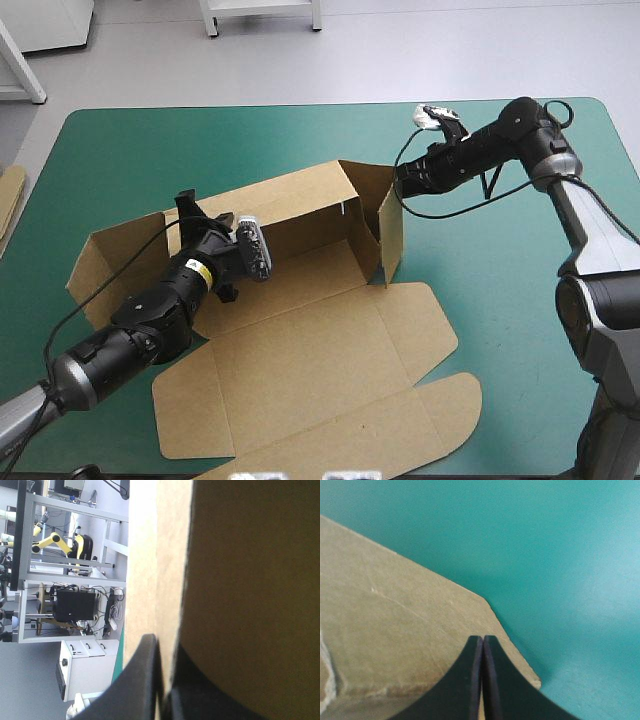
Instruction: Fold the box
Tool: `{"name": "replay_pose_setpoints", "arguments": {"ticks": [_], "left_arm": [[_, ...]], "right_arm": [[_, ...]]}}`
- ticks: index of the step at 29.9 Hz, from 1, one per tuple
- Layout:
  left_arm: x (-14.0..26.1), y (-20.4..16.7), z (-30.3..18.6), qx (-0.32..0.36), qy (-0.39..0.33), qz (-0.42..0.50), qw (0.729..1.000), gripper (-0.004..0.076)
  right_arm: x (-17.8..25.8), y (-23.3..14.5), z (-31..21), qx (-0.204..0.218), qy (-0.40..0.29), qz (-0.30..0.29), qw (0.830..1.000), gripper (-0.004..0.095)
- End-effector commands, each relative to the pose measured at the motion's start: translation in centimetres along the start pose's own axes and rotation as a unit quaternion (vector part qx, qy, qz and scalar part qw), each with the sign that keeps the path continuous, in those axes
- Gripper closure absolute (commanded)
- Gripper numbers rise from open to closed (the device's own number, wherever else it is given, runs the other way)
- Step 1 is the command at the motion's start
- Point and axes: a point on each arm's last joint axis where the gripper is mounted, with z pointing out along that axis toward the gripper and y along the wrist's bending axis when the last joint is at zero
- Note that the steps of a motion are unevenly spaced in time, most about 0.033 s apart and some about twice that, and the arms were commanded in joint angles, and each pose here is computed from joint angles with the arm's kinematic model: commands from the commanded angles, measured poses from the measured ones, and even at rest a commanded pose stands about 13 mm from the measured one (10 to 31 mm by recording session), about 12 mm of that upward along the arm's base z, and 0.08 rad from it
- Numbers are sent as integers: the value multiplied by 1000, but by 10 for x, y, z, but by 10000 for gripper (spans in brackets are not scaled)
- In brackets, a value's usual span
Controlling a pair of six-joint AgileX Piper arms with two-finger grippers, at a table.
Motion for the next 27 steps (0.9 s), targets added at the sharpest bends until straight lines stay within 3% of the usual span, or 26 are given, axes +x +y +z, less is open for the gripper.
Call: {"name": "replay_pose_setpoints", "arguments": {"ticks": [1, 9, 20, 27], "left_arm": [[4, 1, -3, 4, 22, -49, 999, 733], [4, 1, -3, 6, 20, -54, 998, 733], [4, 1, -3, 6, 20, -68, 997, 733], [4, 1, -3, 6, 20, -68, 997, 733]], "right_arm": [[-1, 29, -33, -17, -69, -43, 997, 912], [18, 32, -24, -71, -93, -96, 988, 911], [45, 39, -34, -22, -187, -169, 967, 911], [68, 37, -20, -61, -181, -174, 966, 911]]}}
